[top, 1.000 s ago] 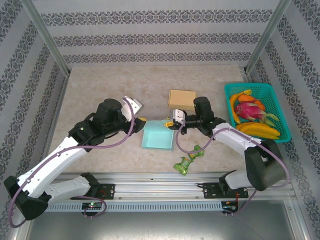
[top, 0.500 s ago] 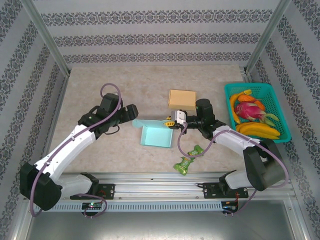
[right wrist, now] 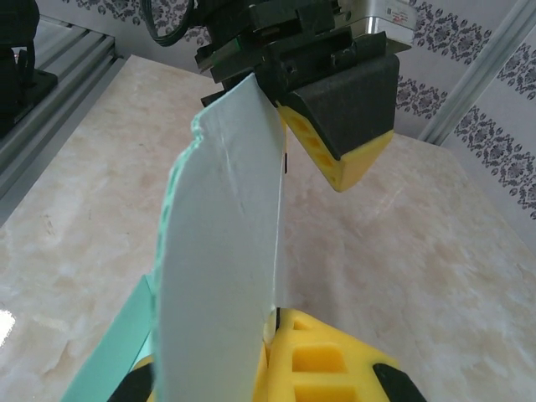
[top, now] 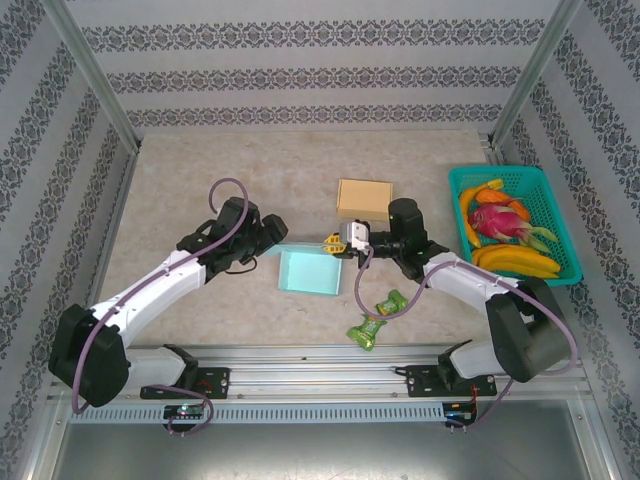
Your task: Fold the paper box
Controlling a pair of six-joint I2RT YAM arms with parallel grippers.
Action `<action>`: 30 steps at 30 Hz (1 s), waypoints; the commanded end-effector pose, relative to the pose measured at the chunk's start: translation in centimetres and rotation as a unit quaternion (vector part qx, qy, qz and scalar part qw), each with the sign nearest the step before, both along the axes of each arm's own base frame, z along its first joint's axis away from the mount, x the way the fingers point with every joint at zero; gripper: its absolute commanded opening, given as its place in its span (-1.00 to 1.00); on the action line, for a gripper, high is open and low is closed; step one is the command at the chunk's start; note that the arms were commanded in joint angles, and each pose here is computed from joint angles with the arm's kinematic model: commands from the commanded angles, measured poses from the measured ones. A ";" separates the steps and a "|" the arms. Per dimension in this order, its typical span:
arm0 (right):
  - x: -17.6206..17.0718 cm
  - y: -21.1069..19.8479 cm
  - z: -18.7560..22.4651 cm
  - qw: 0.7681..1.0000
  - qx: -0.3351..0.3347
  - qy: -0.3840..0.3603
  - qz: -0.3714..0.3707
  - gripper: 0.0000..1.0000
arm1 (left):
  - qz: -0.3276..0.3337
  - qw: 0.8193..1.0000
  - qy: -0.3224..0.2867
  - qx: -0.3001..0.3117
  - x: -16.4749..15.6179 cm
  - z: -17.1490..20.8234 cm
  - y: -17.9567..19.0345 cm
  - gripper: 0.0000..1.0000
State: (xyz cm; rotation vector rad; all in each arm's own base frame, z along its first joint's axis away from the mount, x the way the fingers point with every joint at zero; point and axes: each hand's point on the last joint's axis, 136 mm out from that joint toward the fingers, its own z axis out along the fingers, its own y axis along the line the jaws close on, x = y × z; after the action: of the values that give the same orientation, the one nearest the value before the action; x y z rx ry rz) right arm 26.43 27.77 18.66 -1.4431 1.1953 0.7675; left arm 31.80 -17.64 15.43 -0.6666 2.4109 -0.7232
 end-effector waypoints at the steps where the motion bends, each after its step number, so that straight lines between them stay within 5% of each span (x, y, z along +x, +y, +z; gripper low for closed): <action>1: -0.6 0.4 0.5 1.000 0.011 -0.009 0.009 -1.00 | 0.011 0.999 -0.002 -0.048 0.2 0.5 -1.6 0.60; 7: 0.0 1.1 -0.9 1.000 -0.012 -0.023 -0.013 -1.00 | 0.005 0.998 -0.001 -0.056 0.0 0.4 -2.7 0.55; 12: -0.3 1.6 -1.9 0.999 -0.029 -0.030 -0.009 -0.97 | -0.006 0.997 0.004 -0.076 0.0 -0.1 -4.0 0.31; 19: 0.2 0.8 -4.0 0.997 -0.072 -0.027 -0.030 -0.43 | -0.018 1.000 -0.007 -0.019 -0.9 -1.3 -3.5 0.07; 26: 0.3 -0.4 -5.5 0.990 -0.118 -0.023 -0.069 -0.11 | 0.001 0.999 -0.016 0.032 -2.5 -4.1 -1.9 0.02; 30: 0.3 -1.4 -6.3 0.981 -0.165 -0.024 -0.098 0.32 | 0.012 0.998 -0.017 0.057 -2.7 -5.2 -1.4 0.02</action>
State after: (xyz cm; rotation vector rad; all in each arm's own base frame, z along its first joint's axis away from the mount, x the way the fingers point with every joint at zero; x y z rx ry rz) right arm 26.73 27.23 12.54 -1.5504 1.4054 0.5037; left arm 28.64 -19.53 10.12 -0.6521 2.4379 -0.6347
